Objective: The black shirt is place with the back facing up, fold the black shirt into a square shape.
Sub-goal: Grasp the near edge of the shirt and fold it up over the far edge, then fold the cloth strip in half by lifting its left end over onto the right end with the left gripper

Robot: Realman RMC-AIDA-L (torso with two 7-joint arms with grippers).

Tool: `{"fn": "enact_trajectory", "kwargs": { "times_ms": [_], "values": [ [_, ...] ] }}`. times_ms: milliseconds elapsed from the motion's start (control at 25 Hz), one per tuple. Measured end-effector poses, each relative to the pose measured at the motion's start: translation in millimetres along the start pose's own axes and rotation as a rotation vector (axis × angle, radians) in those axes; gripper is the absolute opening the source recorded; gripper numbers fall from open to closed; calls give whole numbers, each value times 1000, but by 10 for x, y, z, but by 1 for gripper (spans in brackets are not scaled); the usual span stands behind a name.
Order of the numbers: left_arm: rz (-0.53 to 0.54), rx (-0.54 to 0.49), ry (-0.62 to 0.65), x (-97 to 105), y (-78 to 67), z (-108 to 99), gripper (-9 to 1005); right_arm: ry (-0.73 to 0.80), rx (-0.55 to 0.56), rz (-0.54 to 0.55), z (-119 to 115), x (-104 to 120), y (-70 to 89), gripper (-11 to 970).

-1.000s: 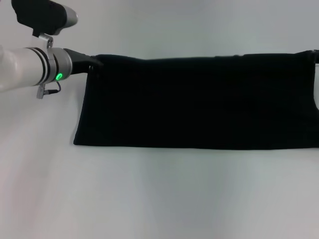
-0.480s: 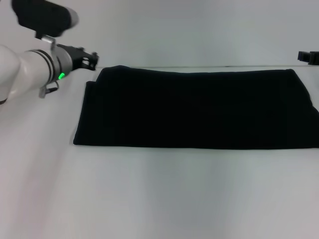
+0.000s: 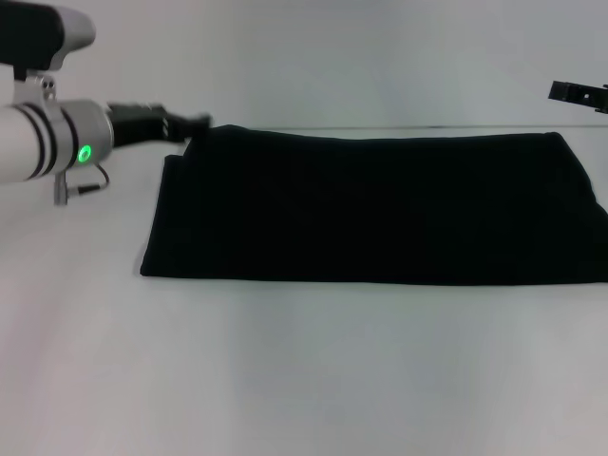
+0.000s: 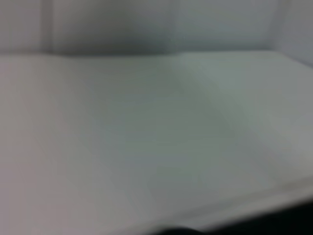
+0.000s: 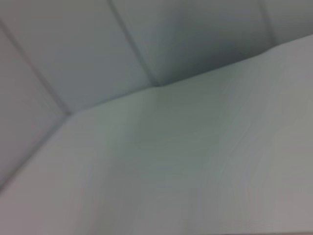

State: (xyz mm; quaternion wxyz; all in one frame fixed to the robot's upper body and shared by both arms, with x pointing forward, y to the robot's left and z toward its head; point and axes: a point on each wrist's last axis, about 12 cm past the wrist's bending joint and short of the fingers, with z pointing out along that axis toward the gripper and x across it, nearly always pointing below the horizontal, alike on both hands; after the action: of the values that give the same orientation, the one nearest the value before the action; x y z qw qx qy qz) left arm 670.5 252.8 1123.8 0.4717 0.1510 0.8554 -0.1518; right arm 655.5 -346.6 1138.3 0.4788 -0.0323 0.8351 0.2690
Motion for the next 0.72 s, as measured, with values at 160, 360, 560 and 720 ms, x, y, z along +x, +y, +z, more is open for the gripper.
{"fn": "enact_trajectory", "kwargs": {
  "times_ms": [160, 360, 560, 720],
  "values": [
    [-36, 197, 75, 96, -74, -192, 729, -5, -144, 35, -159, 136, 62, 763],
    [-86, 375, 146, 175, -138, -404, 874, -8, -243, 15, -185, 326, 182, 798],
    [-174, 450, 207, 259, -140, -524, 892, 5, -319, -5, -121, 484, 346, 810],
    [-285, 430, 284, 379, -126, -537, 893, 11, -346, -21, -102, 521, 402, 820]
  ]
}}
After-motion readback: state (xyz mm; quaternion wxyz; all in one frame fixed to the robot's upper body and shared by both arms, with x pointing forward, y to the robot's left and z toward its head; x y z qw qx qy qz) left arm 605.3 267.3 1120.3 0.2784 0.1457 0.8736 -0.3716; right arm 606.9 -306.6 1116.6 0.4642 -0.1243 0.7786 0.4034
